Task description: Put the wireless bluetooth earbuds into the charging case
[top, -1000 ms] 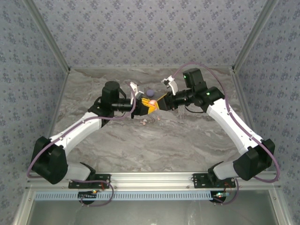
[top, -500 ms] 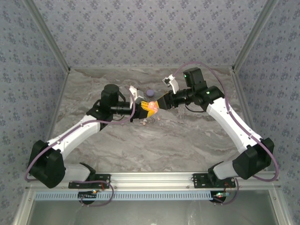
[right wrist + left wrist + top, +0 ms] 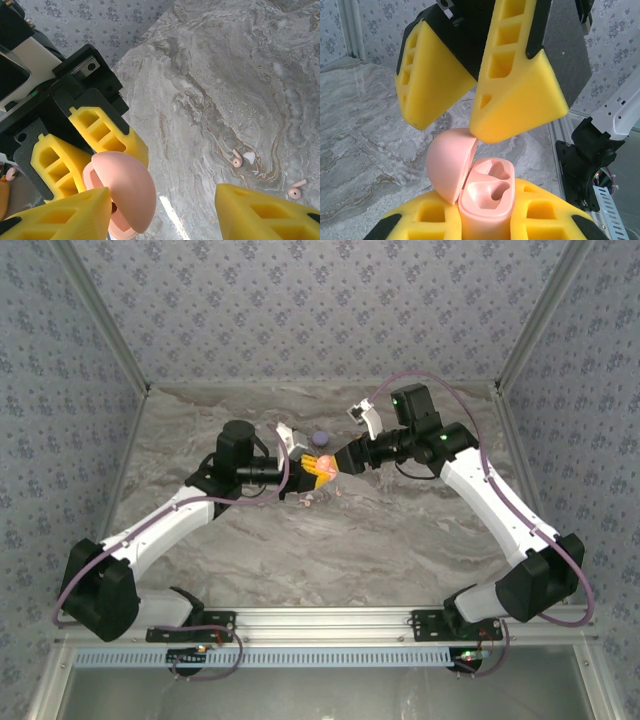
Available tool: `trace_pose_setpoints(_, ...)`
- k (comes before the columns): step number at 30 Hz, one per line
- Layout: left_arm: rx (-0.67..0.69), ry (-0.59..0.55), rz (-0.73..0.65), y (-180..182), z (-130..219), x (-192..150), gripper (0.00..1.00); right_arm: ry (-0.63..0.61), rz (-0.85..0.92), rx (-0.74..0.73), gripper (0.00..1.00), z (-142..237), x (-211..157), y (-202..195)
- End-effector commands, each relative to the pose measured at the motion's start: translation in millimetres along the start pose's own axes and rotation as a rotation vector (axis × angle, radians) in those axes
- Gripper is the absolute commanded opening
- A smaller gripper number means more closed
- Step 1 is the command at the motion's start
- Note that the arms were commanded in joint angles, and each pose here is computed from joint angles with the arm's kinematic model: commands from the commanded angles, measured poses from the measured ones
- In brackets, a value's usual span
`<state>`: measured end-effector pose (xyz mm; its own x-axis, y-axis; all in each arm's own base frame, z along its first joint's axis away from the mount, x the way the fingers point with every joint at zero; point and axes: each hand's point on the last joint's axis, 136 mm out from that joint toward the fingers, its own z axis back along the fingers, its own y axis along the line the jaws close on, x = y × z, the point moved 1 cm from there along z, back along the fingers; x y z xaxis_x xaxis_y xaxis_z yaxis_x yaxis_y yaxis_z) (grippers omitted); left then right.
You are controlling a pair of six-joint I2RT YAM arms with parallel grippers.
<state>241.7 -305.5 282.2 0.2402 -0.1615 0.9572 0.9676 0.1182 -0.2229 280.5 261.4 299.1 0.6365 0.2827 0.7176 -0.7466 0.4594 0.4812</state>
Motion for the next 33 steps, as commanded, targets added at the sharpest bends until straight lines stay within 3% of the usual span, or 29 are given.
trace_pose_setpoints(1, -0.003, -0.036, -0.046, -3.5, 0.3, 15.0, 0.04, -0.014, 0.031, 0.000, 0.59, 7.9, 5.5, 9.4)
trace_pose_setpoints(17, -0.004, -0.045, -0.039, -1.7, 1.0, 19.5, 0.05, 0.034, 0.048, 0.091, 0.60, -2.0, -5.2, 21.9)
trace_pose_setpoints(27, -0.011, -0.039, -0.023, -1.2, -0.4, 19.0, 0.05, 0.056, 0.064, 0.118, 0.42, -8.2, -7.2, 28.1)
trace_pose_setpoints(33, -0.017, -0.036, -0.023, -2.3, -0.3, 18.0, 0.06, 0.040, 0.058, 0.107, 0.27, -8.1, -3.4, 25.2)
